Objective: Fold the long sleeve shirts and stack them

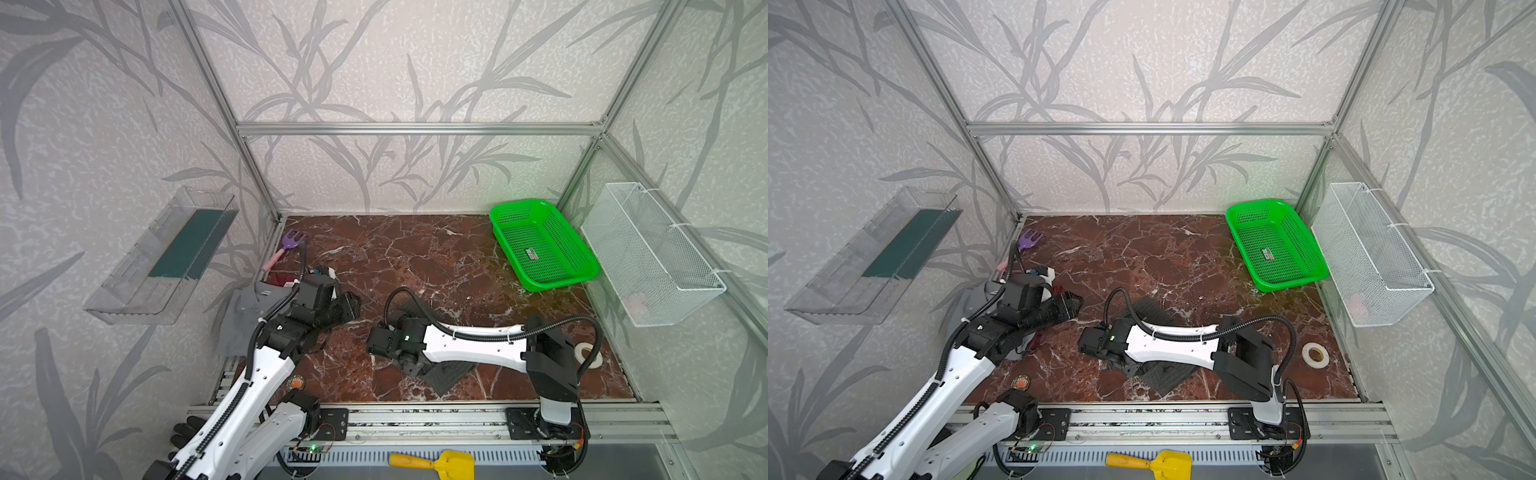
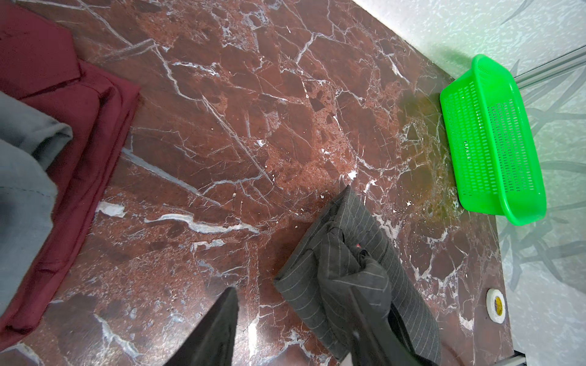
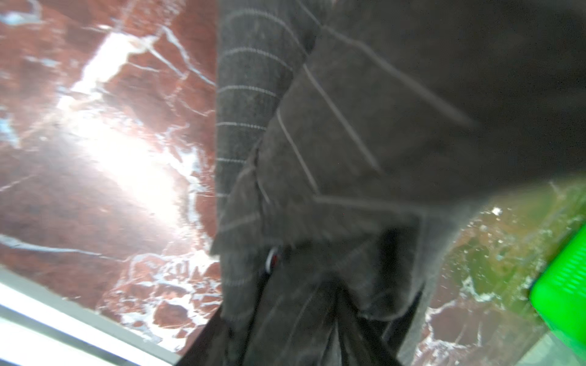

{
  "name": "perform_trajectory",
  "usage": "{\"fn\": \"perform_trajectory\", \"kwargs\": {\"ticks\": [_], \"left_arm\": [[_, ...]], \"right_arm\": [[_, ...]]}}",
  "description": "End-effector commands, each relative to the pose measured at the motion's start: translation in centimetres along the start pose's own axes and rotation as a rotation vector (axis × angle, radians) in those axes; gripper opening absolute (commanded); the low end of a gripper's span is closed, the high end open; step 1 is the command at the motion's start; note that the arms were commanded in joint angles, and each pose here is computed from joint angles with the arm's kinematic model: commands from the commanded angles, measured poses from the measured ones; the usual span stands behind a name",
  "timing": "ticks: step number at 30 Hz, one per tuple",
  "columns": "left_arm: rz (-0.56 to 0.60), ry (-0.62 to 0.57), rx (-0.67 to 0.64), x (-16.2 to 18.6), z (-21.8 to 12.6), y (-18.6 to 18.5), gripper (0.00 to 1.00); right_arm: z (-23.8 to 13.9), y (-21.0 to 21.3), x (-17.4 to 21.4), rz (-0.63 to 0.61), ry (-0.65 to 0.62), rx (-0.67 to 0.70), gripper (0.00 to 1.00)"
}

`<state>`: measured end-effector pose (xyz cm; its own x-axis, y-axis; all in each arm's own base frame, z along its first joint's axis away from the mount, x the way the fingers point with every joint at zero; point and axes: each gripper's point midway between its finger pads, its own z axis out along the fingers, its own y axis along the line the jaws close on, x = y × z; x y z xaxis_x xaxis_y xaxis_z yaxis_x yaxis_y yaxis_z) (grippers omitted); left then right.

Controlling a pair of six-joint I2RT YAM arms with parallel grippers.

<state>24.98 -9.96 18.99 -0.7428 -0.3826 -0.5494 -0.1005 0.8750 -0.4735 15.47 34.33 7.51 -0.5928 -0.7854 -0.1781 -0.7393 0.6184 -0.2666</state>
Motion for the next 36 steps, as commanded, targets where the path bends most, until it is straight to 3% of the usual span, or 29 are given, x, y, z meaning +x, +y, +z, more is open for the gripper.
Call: {"fn": "perform_trajectory", "kwargs": {"ticks": [1, 5, 13, 17, 21, 22, 32, 36], "left_arm": [[-0.007, 0.000, -0.037, 0.5, -0.3, 1.1, 0.56], [-0.010, -0.001, -0.052, 0.7, -0.4, 1.5, 0.56], [-0.029, 0.012, -0.054, 1.3, 0.0, 1.9, 0.56], [-0.044, 0.029, -0.044, 1.8, 0.5, 1.9, 0.56], [-0.048, 0.047, -0.041, 2.2, 0.9, 1.9, 0.55], [-0.048, 0.050, -0.041, 2.2, 0.9, 1.9, 0.55], [-0.067, 0.104, -0.017, 3.5, 2.1, 1.8, 0.55], [-0.070, 0.107, -0.017, 3.6, 2.2, 1.8, 0.55]], "right_arm": [[-1.8, 1.6, -0.4, 0.035, -0.049, -0.097, 0.55], [-4.4, 2.5, -0.8, 0.048, -0.129, -0.169, 0.62], [-9.3, -1.6, -1.2, 0.157, -0.321, -0.267, 0.57], [-7.4, -4.3, -1.0, 0.273, -0.304, -0.369, 0.43], [-4.6, -5.9, -0.6, 0.335, -0.249, -0.363, 0.43], [-3.5, -6.7, -0.6, 0.335, -0.224, -0.367, 0.30], [3.3, -6.6, 0.4, 0.364, -0.082, -0.392, 0.28], [3.7, -5.3, 0.4, 0.349, -0.068, -0.453, 0.28]]}}
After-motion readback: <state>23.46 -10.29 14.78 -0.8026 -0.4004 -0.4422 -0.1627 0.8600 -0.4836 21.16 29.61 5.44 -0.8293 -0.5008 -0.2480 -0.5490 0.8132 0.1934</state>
